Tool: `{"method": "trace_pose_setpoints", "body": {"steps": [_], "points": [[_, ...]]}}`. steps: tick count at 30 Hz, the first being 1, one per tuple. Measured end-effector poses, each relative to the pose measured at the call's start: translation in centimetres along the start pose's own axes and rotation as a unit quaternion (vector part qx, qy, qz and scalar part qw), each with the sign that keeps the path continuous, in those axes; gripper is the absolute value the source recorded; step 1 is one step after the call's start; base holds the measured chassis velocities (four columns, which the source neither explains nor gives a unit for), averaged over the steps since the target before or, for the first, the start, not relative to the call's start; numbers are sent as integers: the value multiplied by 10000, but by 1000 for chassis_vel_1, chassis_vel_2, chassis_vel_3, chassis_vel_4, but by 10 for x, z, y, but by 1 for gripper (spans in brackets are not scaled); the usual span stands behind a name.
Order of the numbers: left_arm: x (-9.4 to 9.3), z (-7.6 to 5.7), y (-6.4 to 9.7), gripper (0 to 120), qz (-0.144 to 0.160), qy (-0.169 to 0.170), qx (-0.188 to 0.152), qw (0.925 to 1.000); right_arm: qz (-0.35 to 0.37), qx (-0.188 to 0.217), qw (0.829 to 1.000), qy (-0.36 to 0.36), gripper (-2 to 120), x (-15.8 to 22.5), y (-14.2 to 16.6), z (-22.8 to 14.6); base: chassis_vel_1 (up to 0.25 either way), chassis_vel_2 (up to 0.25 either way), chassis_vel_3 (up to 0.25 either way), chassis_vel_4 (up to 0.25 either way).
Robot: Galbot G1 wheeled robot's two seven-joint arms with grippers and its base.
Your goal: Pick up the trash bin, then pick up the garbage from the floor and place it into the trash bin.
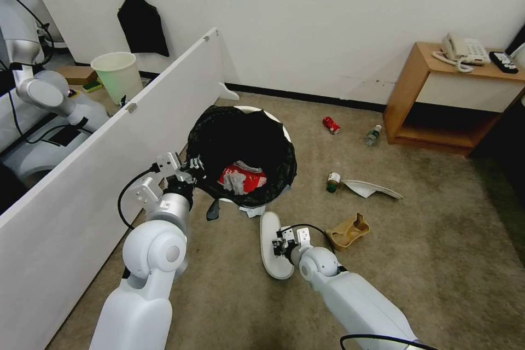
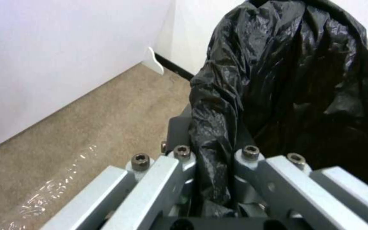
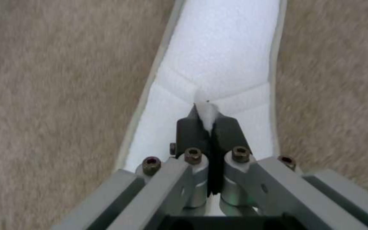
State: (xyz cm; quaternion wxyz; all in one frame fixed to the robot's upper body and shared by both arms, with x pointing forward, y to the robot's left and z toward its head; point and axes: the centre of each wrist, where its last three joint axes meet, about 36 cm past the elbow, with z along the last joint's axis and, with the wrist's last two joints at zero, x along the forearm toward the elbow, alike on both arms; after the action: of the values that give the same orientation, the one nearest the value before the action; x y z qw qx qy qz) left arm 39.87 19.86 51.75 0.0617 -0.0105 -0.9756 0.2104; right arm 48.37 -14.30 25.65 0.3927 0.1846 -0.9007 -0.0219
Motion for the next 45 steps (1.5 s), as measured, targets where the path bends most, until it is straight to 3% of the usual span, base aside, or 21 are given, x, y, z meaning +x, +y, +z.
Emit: {"method": "trace_pose_setpoints", "body": {"steps": [12,27,29,35,45], "points": [[1,1,1,4,15,45,18,10000,252,-77,9984,-496,0,33,-35,-24,0,0,0,0],[1,-3,0,4,24,96,71,9999,1092,-256,9845,-1350,0,109,-118,-73,0,0,0,0],[0,-3,0,4,14,112,89,9999,1301,-249,9779,-1619,0,128,-134,-83,0,0,0,0],[-4,-4,-1,4,-21,258,164,9995,1469,-164,9616,-2311,0,161,-144,-109,0,0,0,0],[-5,-2,-4,4,-98,637,206,9977,1134,96,9225,-3688,0,210,-124,-156,0,0,0,0]]}}
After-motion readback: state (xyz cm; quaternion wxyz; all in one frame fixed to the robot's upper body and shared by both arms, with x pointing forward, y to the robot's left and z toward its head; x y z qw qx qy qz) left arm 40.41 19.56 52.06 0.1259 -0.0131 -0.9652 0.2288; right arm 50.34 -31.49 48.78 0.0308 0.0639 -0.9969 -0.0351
